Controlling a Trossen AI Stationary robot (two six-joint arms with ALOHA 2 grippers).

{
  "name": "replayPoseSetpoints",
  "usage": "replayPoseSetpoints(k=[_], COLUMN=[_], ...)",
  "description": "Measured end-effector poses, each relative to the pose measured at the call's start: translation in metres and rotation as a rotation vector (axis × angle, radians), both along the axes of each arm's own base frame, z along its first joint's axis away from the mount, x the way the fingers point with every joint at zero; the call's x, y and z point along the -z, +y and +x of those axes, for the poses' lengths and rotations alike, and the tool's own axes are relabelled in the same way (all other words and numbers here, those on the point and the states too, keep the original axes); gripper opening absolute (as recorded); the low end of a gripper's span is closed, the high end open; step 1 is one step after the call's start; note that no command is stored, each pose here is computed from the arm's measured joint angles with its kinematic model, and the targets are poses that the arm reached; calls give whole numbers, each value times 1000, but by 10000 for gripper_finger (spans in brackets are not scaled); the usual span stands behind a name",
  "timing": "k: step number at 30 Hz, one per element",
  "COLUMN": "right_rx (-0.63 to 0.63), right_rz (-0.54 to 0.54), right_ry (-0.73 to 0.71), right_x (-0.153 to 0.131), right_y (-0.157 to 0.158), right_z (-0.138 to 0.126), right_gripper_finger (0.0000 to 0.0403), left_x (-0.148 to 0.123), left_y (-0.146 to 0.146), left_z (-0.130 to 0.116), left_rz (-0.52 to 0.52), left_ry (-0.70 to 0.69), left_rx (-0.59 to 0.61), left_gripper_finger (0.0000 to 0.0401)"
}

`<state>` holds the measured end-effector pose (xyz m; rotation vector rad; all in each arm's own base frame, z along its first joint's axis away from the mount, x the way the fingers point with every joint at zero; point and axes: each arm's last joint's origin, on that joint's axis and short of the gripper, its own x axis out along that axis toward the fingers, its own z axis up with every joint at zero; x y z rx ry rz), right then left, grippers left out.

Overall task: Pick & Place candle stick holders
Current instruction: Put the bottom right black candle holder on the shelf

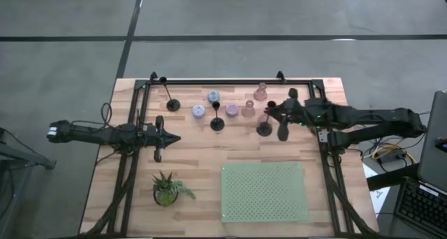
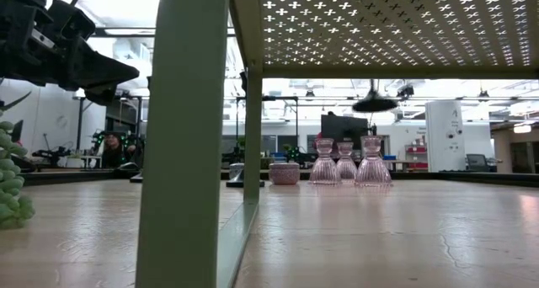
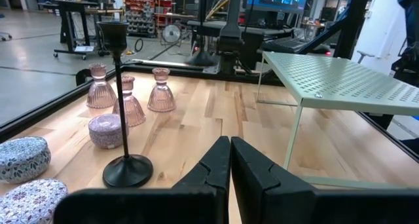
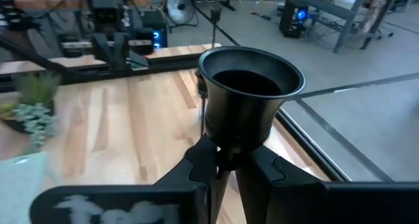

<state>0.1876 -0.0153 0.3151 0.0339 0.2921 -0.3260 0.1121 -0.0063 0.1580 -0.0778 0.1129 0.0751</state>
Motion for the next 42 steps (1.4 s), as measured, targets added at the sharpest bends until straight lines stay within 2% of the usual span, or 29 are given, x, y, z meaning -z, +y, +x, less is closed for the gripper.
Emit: replayPoseSetpoints(k=[9, 16, 29, 32, 42], right_rx=[-143, -391, -654, -687, -915], right_rz=[48, 92, 106, 94, 33], right_ry=[-34, -9, -42, -36, -46], right_x=[-56, -74, -65, -63, -58], right_y=[18, 37, 76, 83, 117], right_z=[-43, -59, -62, -65, -73], right_gripper_finger=[34, 34, 34, 34, 34], left_x=[0, 0, 0, 0, 0], left_y=[0, 0, 0, 0, 0], left_z=[0, 0, 0, 0, 0], left_rz=[0, 0, 0, 0, 0], left_ry=[0, 1, 1, 1, 0], left_rx=[0, 0, 0, 0, 0], left_gripper_finger=[16, 16, 16, 16, 16])
